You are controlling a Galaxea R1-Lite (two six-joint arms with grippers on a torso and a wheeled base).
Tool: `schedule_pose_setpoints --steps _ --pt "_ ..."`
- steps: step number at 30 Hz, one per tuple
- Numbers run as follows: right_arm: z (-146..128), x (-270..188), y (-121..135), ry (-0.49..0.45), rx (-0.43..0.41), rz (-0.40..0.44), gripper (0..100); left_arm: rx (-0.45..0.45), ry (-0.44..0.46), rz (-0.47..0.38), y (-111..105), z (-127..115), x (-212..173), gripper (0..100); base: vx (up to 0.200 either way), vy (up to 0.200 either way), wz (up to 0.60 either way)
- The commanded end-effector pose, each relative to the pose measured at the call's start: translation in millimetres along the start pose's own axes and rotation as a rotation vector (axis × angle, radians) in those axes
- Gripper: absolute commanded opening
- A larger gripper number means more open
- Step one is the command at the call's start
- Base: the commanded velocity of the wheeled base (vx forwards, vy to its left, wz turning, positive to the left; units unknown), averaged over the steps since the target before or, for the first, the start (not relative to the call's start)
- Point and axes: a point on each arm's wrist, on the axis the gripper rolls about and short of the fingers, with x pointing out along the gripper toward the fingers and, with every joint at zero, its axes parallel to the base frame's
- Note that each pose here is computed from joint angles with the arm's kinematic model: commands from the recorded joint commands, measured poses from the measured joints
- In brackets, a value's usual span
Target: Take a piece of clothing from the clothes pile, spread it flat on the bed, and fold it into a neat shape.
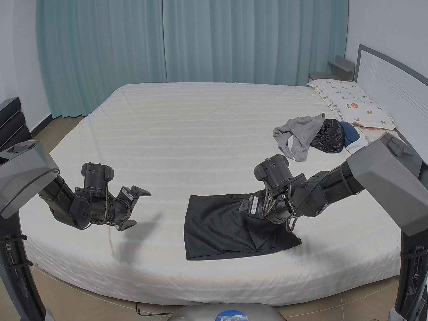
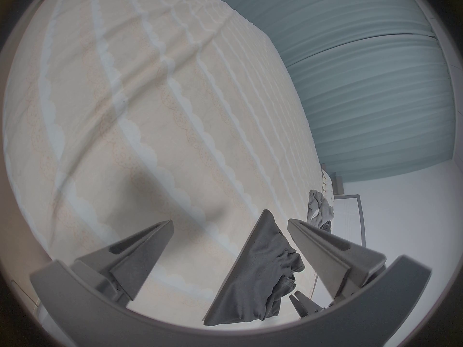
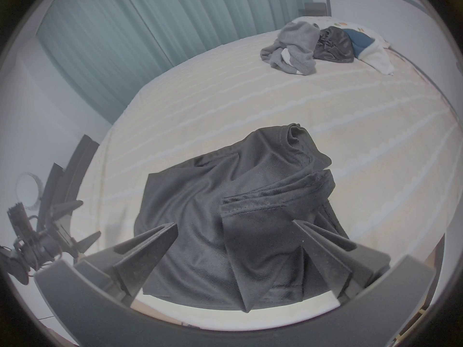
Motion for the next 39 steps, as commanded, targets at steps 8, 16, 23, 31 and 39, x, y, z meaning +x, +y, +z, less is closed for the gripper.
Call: schedule_pose_setpoints --steps 8,16,23,31,39 --pt "-9 21 -6 0.030 -0.052 -0.105 100 -0.003 -0.001 0.001 0 0 0 100 0.000 0.000 0.00" --pt "-7 19 -20 0.054 -0.043 -0.144 100 -0.004 -0.001 0.001 0 0 0 100 0.000 0.000 0.00" --pt "-6 9 -46 0.080 -0.045 -0.194 100 -0.004 -0.001 0.001 0 0 0 100 0.000 0.000 0.00" --pt "-2 -14 -60 0.069 -0.020 -0.200 100 -0.004 -0.001 0.001 0 0 0 100 0.000 0.000 0.00" --pt "10 -20 -33 0.011 -0.019 -0.115 100 -0.005 0.000 0.003 1 0 0 100 0.000 0.000 0.00"
